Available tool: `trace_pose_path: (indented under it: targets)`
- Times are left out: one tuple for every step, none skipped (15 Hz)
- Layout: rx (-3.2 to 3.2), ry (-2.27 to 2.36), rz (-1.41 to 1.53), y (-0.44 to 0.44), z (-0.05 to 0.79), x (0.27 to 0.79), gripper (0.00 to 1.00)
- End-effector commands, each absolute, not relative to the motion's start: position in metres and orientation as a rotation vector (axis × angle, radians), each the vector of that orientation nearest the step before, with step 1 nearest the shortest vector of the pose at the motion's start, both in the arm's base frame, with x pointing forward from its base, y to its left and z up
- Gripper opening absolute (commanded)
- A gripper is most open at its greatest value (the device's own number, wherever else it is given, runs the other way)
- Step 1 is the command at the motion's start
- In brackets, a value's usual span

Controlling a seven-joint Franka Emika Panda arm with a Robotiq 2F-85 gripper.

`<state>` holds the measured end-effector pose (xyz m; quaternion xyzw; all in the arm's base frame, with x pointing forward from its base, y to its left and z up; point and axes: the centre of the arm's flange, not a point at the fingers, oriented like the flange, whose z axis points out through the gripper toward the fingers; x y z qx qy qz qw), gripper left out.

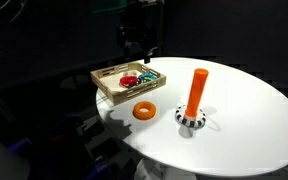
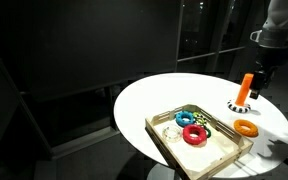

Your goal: Remove the orange circular object from the box

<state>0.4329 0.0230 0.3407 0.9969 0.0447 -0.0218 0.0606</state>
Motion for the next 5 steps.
trace_pose_path:
  targets:
    - [3.002, 0.134, -0.072, 0.0299, 0.3549, 0.4239, 1.00]
    - [3.018, 0.185, -0.079, 0.0336, 0.3531, 0.4251, 1.00]
    - [3.011, 0.148, -0.067, 0.0283, 0.3479, 0.4299, 1.00]
    - [3.011, 0.158, -0.066, 0.0309, 0.3478, 0.4297, 1.00]
    - [3.010, 0.166, -0.066, 0.0329, 0.3477, 0.4295, 1.00]
